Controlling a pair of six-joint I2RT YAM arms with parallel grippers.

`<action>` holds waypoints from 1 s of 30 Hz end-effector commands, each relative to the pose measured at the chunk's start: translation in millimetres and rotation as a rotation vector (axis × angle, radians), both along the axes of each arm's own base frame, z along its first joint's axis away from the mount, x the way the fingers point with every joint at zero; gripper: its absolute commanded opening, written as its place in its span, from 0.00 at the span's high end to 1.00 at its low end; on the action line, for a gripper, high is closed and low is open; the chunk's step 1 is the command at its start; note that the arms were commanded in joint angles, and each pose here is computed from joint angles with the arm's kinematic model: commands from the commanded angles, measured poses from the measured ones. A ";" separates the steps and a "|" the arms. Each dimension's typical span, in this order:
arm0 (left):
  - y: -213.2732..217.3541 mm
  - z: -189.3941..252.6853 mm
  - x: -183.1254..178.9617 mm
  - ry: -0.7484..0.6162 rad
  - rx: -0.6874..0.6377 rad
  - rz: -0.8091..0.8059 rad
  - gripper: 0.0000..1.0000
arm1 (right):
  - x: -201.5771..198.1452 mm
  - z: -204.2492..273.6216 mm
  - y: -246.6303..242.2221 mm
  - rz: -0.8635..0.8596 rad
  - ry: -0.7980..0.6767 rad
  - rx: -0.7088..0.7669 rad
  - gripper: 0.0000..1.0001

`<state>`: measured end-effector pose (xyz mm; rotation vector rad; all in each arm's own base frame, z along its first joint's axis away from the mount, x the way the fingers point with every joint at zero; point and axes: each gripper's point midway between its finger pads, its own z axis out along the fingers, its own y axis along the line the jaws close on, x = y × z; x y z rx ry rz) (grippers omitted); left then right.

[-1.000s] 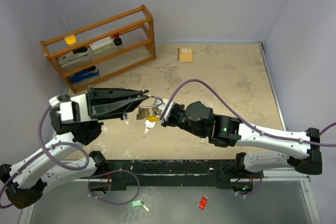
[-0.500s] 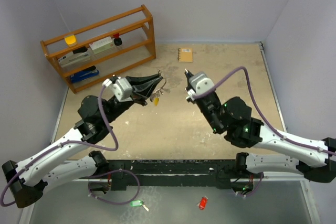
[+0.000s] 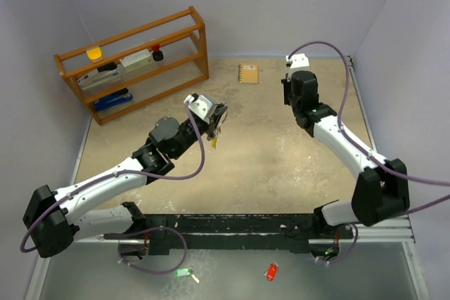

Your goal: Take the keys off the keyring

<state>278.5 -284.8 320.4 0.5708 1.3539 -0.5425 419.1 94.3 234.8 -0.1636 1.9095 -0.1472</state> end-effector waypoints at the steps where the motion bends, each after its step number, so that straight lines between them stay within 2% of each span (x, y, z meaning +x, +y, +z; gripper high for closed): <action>1: 2.2 -12.7 16.5 0.049 -0.099 0.016 1.00 | -5.1 -60.3 15.0 0.019 0.150 0.153 1.00; 5: 13.9 -24.8 37.2 0.128 -0.317 -0.076 1.00 | -10.7 -118.7 14.5 0.019 0.283 0.162 1.00; 8: 10.7 -33.9 44.5 0.145 -0.292 -0.068 1.00 | -12.9 -145.8 19.8 0.034 0.346 0.173 1.00; 16: 4.3 -46.3 48.2 0.152 -0.244 -0.082 1.00 | -5.0 -167.1 18.8 0.006 0.364 0.168 1.00; 17: 4.1 -46.6 48.4 0.152 -0.246 -0.083 1.00 | -5.0 -169.5 19.0 0.006 0.369 0.168 0.98; 18: 4.1 -46.4 48.6 0.152 -0.249 -0.084 1.00 | -5.5 -171.9 18.9 0.004 0.375 0.168 0.87; 23: 1.9 -45.6 49.5 0.150 -0.255 -0.090 1.00 | -5.2 -174.8 17.4 -0.004 0.381 0.161 0.54; 27: -1.6 -45.2 50.9 0.152 -0.262 -0.101 1.00 | -6.1 -170.2 18.8 0.004 0.374 0.169 0.44; 30: -4.2 -42.5 51.8 0.148 -0.267 -0.111 1.00 | -4.9 -155.5 17.6 0.017 0.326 0.160 0.43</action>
